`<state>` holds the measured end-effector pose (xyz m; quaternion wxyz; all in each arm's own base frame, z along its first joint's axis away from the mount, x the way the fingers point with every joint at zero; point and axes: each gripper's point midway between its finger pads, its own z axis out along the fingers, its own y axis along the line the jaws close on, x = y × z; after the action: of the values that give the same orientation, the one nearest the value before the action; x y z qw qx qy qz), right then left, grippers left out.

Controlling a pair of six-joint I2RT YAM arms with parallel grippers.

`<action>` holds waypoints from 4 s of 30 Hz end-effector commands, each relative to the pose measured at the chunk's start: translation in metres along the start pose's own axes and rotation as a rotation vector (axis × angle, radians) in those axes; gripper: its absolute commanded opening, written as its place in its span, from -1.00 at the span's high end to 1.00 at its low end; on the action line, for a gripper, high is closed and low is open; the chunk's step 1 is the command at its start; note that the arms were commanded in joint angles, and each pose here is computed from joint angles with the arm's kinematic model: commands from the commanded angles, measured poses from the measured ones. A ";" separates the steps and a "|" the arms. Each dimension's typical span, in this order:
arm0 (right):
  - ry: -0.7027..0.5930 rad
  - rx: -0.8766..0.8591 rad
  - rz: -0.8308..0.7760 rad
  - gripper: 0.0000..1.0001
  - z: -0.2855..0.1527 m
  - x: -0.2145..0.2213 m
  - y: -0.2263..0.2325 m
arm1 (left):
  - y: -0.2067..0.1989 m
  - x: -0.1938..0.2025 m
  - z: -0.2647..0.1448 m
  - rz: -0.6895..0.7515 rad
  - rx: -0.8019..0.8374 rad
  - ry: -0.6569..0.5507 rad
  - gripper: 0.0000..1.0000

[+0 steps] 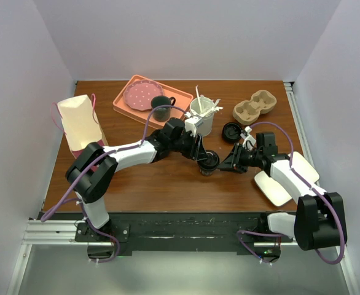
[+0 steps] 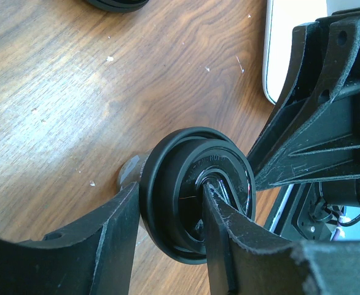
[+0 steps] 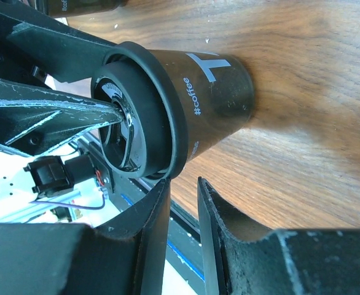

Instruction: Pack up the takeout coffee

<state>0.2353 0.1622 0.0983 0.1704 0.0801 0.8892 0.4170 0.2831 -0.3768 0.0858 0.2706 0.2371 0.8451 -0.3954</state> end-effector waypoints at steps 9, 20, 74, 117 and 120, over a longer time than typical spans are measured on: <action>-0.011 -0.047 -0.010 0.38 0.004 -0.007 0.009 | 0.085 0.181 -0.038 -0.130 -0.350 0.561 0.07; -0.001 -0.076 -0.008 0.40 0.008 -0.006 0.016 | 0.085 0.182 -0.037 -0.139 -0.348 0.561 0.07; -0.055 0.287 -0.106 0.35 0.026 -0.059 -0.043 | 0.047 0.165 -0.076 -0.289 -0.353 0.539 -0.03; -0.362 0.200 -0.247 -0.16 -0.011 -0.102 0.043 | 0.037 -0.023 -0.096 -0.042 -0.425 0.115 -0.18; -0.380 0.207 -0.267 -0.26 -0.008 -0.112 0.044 | 0.037 -0.045 -0.090 -0.007 -0.424 0.049 -0.18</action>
<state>0.3111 0.1578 0.1532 0.3337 0.0418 0.8954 0.2920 0.2829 -0.2864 0.1111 0.2140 0.1727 0.9387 -0.2080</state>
